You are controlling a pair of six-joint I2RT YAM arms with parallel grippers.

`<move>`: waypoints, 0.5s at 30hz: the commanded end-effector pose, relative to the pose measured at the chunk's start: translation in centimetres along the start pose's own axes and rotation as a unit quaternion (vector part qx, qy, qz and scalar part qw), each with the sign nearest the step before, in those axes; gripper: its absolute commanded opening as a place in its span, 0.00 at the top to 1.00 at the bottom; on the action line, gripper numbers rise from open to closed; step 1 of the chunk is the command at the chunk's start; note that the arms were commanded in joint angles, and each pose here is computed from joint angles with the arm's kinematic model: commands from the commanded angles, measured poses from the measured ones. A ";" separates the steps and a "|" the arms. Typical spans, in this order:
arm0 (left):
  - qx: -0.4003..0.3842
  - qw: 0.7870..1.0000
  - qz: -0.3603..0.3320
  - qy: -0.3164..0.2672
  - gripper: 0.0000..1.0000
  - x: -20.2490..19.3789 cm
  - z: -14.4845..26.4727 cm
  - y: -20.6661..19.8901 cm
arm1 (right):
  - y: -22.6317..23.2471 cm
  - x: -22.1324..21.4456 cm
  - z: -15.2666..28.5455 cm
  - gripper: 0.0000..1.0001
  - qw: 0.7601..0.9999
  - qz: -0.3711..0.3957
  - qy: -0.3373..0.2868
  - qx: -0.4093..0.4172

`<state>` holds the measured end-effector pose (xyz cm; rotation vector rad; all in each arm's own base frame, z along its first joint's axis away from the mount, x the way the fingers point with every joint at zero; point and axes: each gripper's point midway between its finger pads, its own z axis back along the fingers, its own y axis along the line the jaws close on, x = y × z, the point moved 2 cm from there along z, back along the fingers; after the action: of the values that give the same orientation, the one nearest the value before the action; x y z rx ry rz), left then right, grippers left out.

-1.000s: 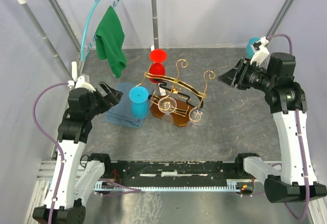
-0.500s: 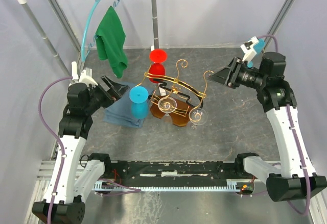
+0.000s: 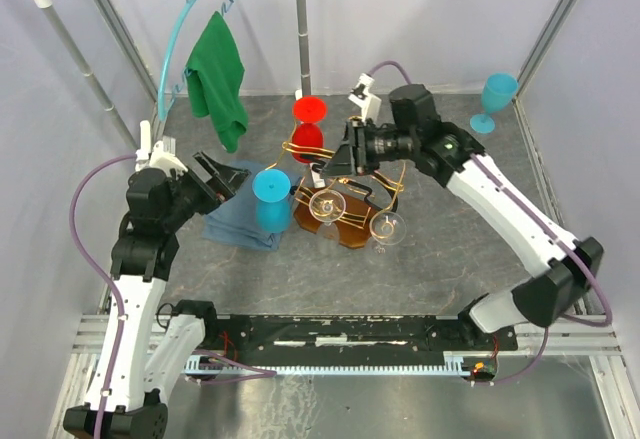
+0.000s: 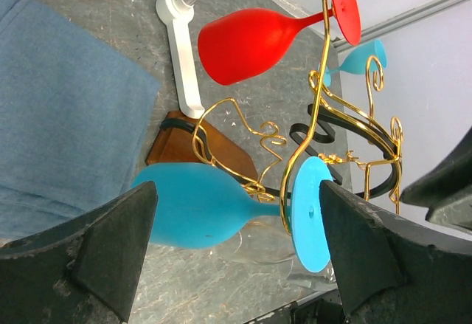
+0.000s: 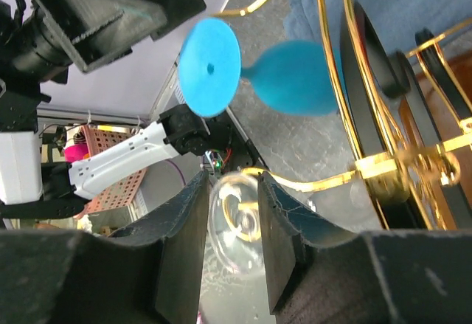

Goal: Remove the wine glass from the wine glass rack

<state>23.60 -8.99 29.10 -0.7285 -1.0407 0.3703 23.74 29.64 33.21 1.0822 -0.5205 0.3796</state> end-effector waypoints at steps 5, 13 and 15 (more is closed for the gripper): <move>-0.010 1.000 -0.005 -0.023 0.02 1.2 1.1 -1.3 | 1.8 2.2 -4.3 0.59 0.999 0.049 0.011 0.013; 0.001 1.000 -0.010 -0.023 0.01 1.1 1.2 -0.8 | 1.4 2.0 -6.9 0.59 0.998 0.047 0.035 0.016; 0.001 1.000 -0.011 -0.024 0.01 1.1 1.2 -0.8 | 1.3 2.0 -7.3 0.59 0.998 0.048 0.038 0.014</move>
<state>23.26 -8.60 28.70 -0.7013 -1.0308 0.3925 25.97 36.07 30.79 1.0469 -0.4411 0.4622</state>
